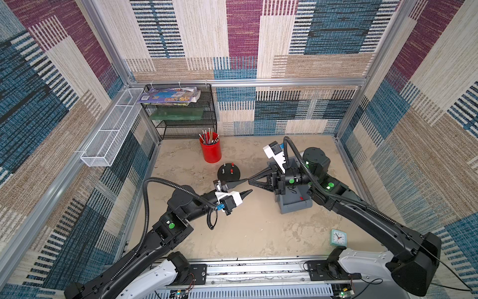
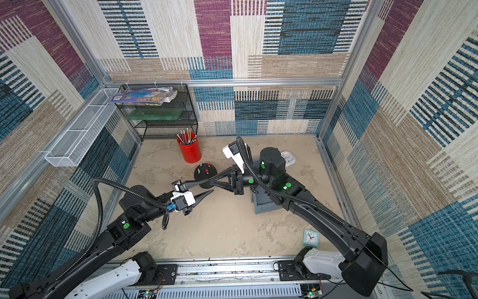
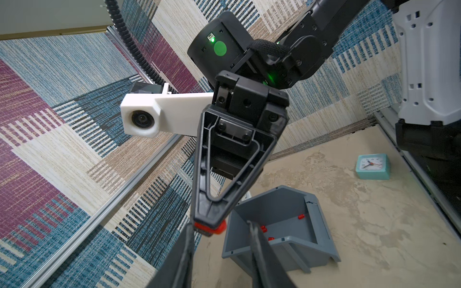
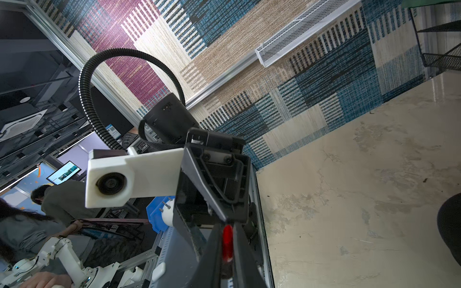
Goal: Cover the protruding screws with screw protection sleeves
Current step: Pick up the screw protection sleeve from the storage box.
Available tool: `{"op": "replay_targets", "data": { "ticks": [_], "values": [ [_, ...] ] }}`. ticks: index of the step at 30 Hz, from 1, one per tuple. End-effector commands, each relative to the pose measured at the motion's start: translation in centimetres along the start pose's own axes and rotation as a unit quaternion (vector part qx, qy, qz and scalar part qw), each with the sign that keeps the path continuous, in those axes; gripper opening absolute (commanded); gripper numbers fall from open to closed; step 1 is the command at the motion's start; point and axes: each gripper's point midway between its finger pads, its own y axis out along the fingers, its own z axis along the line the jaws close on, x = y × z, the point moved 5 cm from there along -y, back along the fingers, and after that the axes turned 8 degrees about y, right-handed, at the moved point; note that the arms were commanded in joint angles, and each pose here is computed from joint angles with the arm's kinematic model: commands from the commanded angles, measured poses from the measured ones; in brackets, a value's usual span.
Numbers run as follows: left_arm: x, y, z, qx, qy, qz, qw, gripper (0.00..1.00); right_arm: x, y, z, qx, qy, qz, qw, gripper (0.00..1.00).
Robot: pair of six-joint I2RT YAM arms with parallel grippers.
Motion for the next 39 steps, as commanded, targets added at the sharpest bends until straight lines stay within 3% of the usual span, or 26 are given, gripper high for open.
{"op": "replay_targets", "data": {
  "ticks": [1, 5, 11, 19, 30, 39],
  "values": [
    [0.3, 0.0, 0.4, 0.007, 0.003, -0.006, 1.000, 0.36, -0.1, 0.0, 0.4, 0.011, -0.009, 0.009, 1.000, 0.13],
    [0.6, -0.1, 1.2, 0.034, -0.016, -0.008, 0.999, 0.28, -0.4, 0.2, 0.0, 0.007, -0.003, 0.015, 1.000, 0.14],
    [0.7, -0.1, 0.9, 0.023, -0.020, -0.013, 0.999, 0.18, -0.4, 0.5, 0.3, 0.011, -0.007, 0.011, 1.000, 0.14],
    [0.1, 0.0, 1.1, 0.041, -0.026, -0.004, 0.999, 0.27, 0.2, 0.4, 1.1, 0.015, -0.018, -0.021, 1.000, 0.14],
    [0.2, -0.2, 2.0, 0.088, -0.049, -0.020, 0.995, 0.26, 0.5, -0.4, 1.9, 0.017, -0.030, -0.081, 0.996, 0.13],
    [0.8, -0.2, 1.9, 0.081, -0.059, -0.046, 0.994, 0.25, 0.7, -0.7, 1.9, 0.018, -0.026, -0.105, 0.994, 0.12]
  ]
}}
